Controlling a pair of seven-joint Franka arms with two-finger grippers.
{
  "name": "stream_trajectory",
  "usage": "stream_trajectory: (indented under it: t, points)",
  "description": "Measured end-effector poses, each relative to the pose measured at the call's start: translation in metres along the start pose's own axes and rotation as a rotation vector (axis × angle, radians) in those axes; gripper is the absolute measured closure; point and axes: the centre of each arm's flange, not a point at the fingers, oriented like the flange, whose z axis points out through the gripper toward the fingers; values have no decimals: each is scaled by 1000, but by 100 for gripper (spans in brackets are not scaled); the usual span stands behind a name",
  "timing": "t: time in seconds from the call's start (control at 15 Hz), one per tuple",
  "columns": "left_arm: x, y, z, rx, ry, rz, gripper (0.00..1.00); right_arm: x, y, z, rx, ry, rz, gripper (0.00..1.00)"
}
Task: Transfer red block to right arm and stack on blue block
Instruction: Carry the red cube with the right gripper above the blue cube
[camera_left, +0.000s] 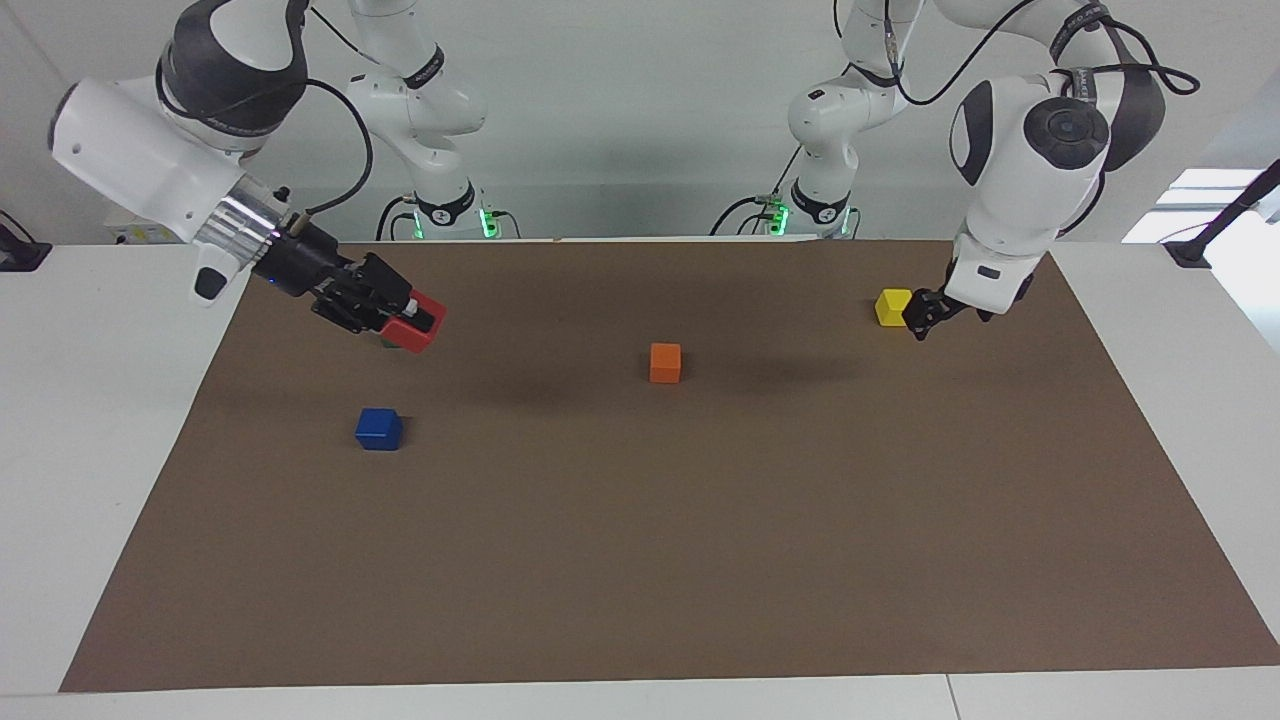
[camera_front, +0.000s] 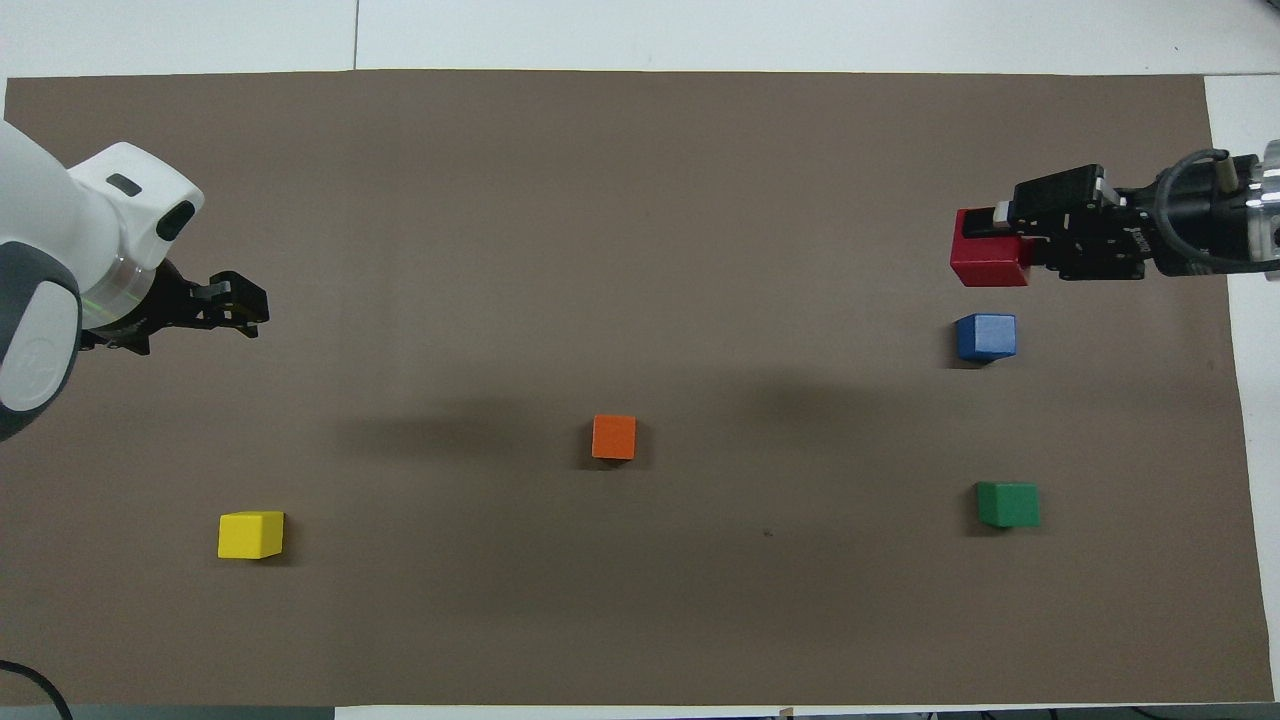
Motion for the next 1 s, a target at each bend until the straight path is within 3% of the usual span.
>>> stream_trajectory:
  t: [0.33,0.6,0.8,1.0]
  points:
    - [-31,20,-7,1,-26,59,0,-10,21,-31,-440,42,-81,43]
    - [-57,27,-21,-14,-33,91,0,-13,31,-32,-545,18,-91,43]
    - [-50,11,-24,-71,-14,74,0,-13,37,-27,-585,7,-94,43]
    - [-48,8,-24,-79,-8,124,0,-10,48,-11,-653,0,-114,43]
